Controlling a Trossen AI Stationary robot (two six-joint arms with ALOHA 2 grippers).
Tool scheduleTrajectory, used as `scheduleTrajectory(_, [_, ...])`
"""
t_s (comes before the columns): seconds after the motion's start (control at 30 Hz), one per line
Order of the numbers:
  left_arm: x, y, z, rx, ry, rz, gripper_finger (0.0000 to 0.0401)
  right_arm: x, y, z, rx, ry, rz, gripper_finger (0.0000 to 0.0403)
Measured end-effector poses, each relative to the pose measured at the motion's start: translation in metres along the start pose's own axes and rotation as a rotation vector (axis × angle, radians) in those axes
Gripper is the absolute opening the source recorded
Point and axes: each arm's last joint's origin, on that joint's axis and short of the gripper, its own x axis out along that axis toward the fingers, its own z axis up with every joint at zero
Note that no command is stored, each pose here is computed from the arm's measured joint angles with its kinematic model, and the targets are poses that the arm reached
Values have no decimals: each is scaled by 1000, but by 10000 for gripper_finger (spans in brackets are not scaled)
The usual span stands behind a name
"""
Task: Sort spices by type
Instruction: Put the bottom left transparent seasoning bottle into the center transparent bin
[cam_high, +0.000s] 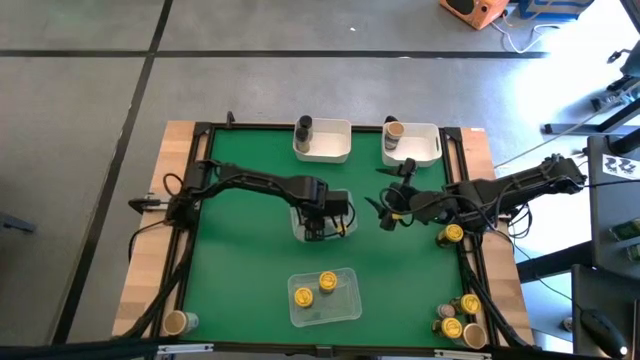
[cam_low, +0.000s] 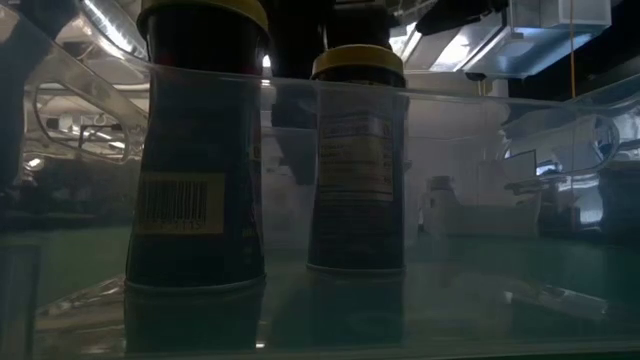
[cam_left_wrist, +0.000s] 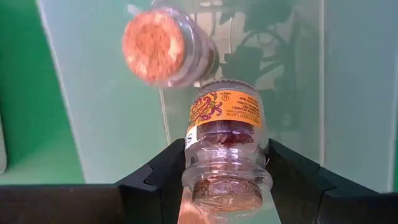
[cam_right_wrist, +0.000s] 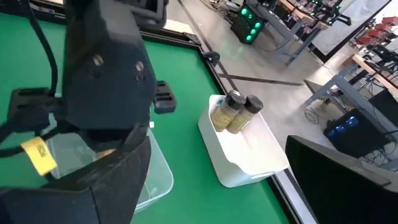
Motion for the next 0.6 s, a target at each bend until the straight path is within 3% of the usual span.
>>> scheduleTrajectory(0.3, [19, 2, 4, 49, 12, -6, 184, 2, 2, 1, 14, -8, -7, 372])
scheduleTrajectory(0.6, [8, 2, 11, 4, -12, -11, 276, 2, 2, 1, 14, -11, -7, 372])
